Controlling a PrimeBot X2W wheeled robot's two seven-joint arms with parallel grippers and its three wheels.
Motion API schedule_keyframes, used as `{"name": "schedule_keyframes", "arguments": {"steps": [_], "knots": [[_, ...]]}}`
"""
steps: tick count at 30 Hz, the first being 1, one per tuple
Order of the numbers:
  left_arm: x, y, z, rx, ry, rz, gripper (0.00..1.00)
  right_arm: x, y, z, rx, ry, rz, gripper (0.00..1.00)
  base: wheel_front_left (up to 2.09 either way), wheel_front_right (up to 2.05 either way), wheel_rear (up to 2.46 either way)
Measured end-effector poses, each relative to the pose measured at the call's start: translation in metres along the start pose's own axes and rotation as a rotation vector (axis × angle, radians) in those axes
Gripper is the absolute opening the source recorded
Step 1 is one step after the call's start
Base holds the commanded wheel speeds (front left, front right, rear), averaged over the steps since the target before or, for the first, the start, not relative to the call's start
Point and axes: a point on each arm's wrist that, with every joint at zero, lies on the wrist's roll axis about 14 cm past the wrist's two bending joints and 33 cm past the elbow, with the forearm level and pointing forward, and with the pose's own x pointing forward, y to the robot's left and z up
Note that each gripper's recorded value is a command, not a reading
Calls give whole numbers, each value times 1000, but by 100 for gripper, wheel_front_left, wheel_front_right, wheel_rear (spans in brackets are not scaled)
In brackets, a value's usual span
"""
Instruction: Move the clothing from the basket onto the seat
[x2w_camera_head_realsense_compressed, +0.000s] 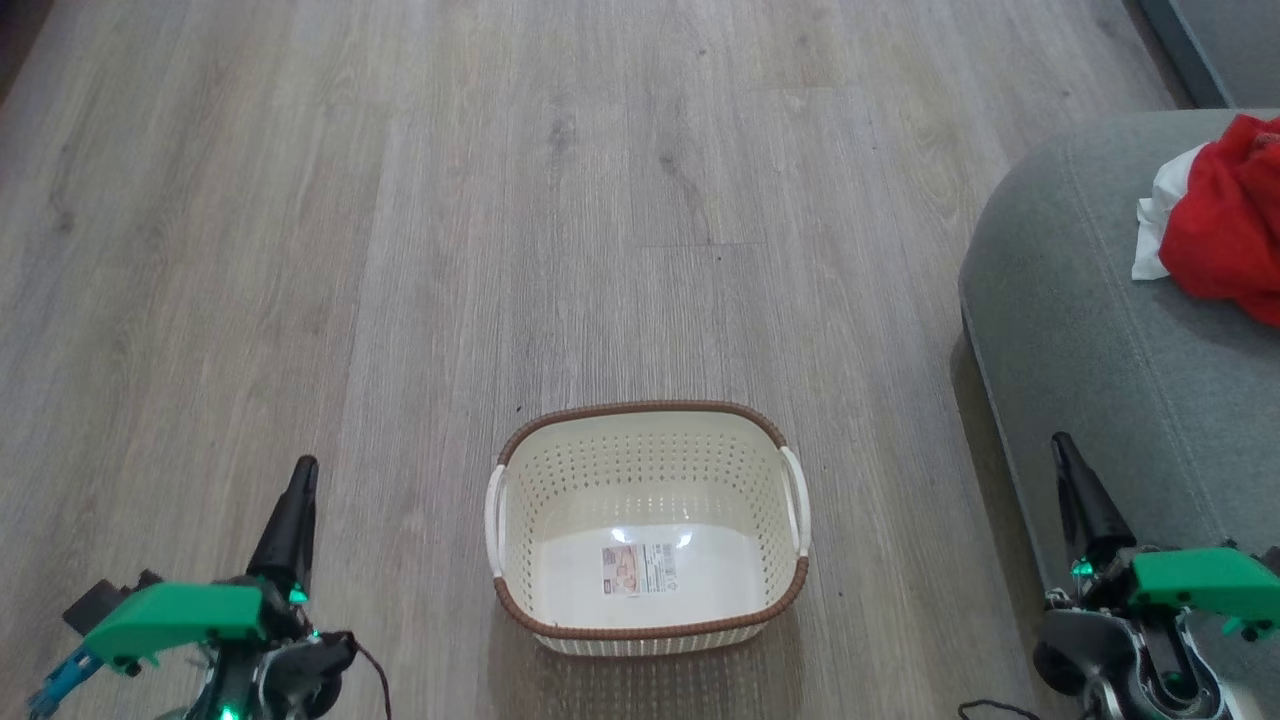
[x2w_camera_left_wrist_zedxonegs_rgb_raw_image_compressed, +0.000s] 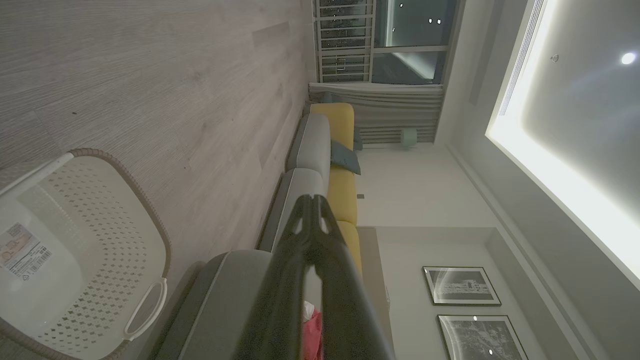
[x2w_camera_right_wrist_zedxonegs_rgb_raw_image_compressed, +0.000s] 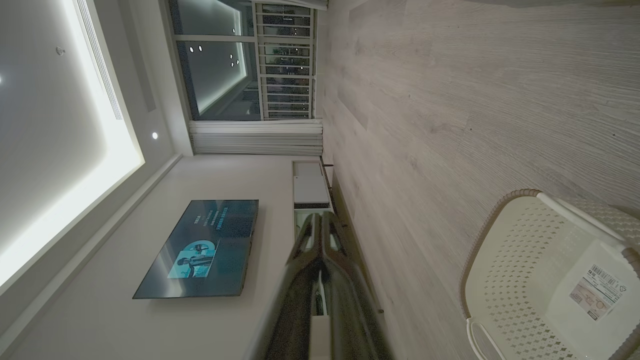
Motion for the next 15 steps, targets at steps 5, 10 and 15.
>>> {"name": "schedule_keyframes", "arguments": {"steps": [5,10,15], "knots": [[0,0,0,0,0,0,0,0,0,0,0,0,0,0,0,0,0],[0,0,0,0,0,0,0,0,0,0,0,0,0,0,0,0,0],[0,0,0,0,0,0,0,0,0,0,0,0,0,0,0,0,0]]}}
